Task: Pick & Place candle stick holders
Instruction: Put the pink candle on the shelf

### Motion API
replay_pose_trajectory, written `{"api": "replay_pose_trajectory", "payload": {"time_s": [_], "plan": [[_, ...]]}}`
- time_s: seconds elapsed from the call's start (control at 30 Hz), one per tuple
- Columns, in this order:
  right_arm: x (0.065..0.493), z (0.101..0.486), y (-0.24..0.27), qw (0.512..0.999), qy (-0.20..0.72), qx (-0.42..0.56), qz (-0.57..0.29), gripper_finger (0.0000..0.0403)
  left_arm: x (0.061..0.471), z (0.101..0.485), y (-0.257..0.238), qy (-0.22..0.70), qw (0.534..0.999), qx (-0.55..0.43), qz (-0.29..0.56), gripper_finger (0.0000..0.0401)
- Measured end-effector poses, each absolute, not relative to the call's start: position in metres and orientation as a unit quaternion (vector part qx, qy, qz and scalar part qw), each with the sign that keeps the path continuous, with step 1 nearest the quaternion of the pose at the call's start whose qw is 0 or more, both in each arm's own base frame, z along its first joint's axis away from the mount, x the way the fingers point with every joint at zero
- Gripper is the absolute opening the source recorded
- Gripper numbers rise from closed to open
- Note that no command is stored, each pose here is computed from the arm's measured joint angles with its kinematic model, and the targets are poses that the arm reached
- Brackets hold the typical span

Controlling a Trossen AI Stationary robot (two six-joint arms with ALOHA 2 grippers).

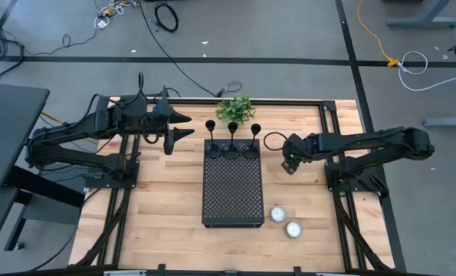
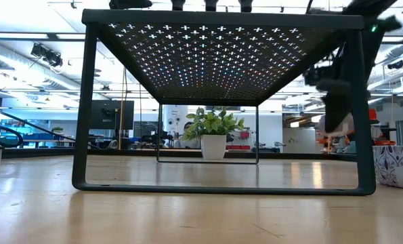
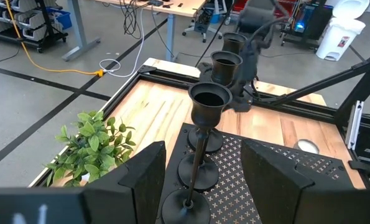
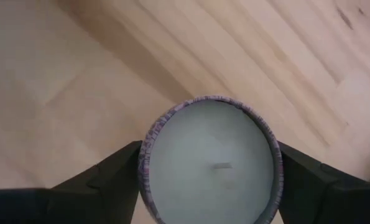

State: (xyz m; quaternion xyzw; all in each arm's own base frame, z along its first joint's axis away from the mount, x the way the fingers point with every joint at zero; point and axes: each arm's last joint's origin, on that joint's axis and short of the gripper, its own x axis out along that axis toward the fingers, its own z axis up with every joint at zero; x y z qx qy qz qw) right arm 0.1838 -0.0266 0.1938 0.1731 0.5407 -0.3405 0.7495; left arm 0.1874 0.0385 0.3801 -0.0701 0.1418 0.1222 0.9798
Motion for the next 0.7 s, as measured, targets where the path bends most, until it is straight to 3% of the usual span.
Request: {"api": "replay_pose_trajectory", "payload": {"time_s": [0.43, 0.7], "plan": [[0.191, 0.26, 0.025, 0.822, 0.49, 0.197, -0.212, 0.0286, 0.187, 0.38, 0.039, 0.141, 0.98, -0.07, 0.122, 0.0209], [0.204, 0.283, 0.071, 0.892, 0.393, 0.206, -0.08, 0.0286, 0.187, 0.38, 0.039, 0.142, 0.98, -0.07, 0.122, 0.0209]]}}
